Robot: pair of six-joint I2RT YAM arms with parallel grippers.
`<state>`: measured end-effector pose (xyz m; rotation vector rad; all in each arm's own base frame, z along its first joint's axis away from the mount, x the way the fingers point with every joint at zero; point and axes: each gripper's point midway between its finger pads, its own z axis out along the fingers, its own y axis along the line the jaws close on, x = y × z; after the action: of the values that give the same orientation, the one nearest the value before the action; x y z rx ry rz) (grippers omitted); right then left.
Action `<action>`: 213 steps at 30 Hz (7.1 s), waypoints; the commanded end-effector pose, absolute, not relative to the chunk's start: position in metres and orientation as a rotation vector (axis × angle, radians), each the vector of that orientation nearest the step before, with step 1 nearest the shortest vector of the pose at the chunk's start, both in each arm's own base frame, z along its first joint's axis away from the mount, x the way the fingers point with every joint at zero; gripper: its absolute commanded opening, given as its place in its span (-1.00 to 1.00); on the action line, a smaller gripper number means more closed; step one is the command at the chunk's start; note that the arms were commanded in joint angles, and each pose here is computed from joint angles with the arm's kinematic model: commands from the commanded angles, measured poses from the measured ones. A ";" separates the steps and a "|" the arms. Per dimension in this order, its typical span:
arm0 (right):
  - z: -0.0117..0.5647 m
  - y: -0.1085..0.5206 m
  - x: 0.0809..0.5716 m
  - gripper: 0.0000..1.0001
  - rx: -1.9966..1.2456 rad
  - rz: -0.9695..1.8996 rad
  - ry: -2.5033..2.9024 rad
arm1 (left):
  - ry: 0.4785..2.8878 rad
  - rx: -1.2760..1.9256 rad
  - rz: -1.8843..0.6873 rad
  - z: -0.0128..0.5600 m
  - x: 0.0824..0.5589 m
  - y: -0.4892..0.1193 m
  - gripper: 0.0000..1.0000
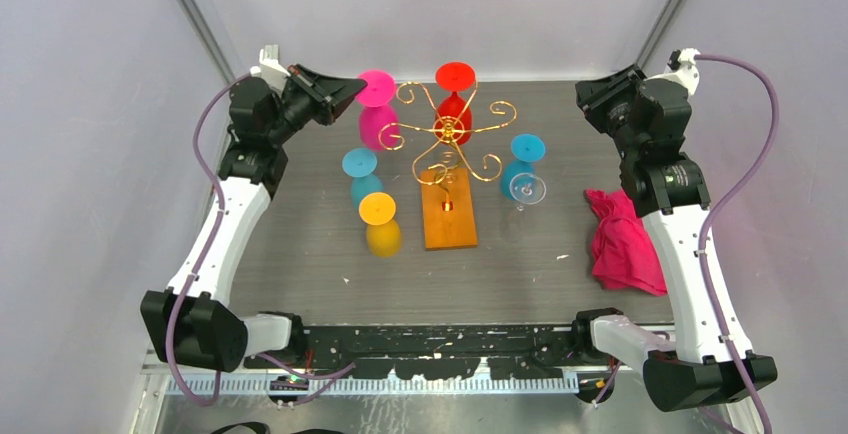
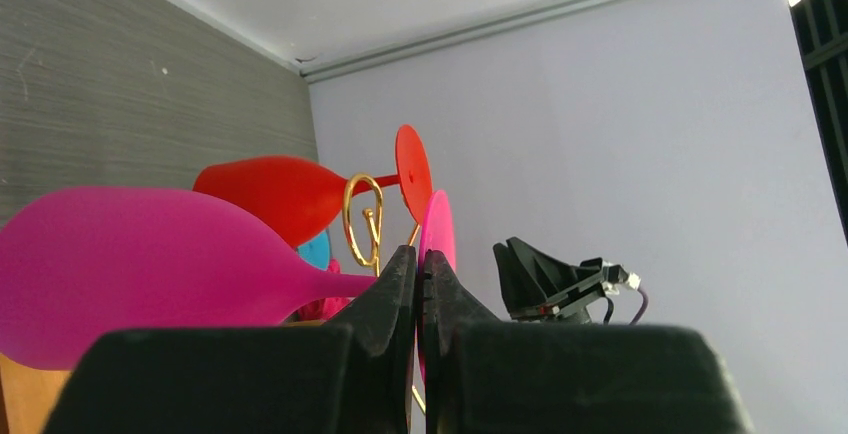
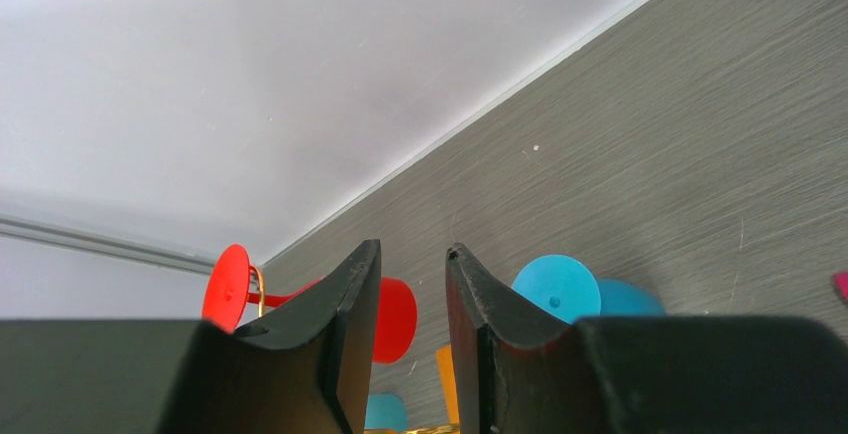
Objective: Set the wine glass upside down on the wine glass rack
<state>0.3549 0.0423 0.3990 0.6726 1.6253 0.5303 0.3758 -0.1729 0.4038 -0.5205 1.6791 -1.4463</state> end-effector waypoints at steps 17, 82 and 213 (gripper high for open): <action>0.420 0.032 0.343 -0.28 0.683 0.509 1.551 | 1.687 -0.315 -1.564 0.432 0.344 -0.213 -0.99; 0.425 0.019 0.352 -0.28 0.689 0.461 1.529 | 1.671 -0.396 -1.574 0.414 0.412 -0.241 -0.99; 0.212 0.056 0.366 0.17 0.918 0.890 1.883 | 1.869 -0.737 -0.805 0.256 0.288 -0.090 0.29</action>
<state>0.3528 0.0507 0.1983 0.9599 1.9577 0.8008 0.2837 -0.0960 0.2433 -0.7592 1.9344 -0.8233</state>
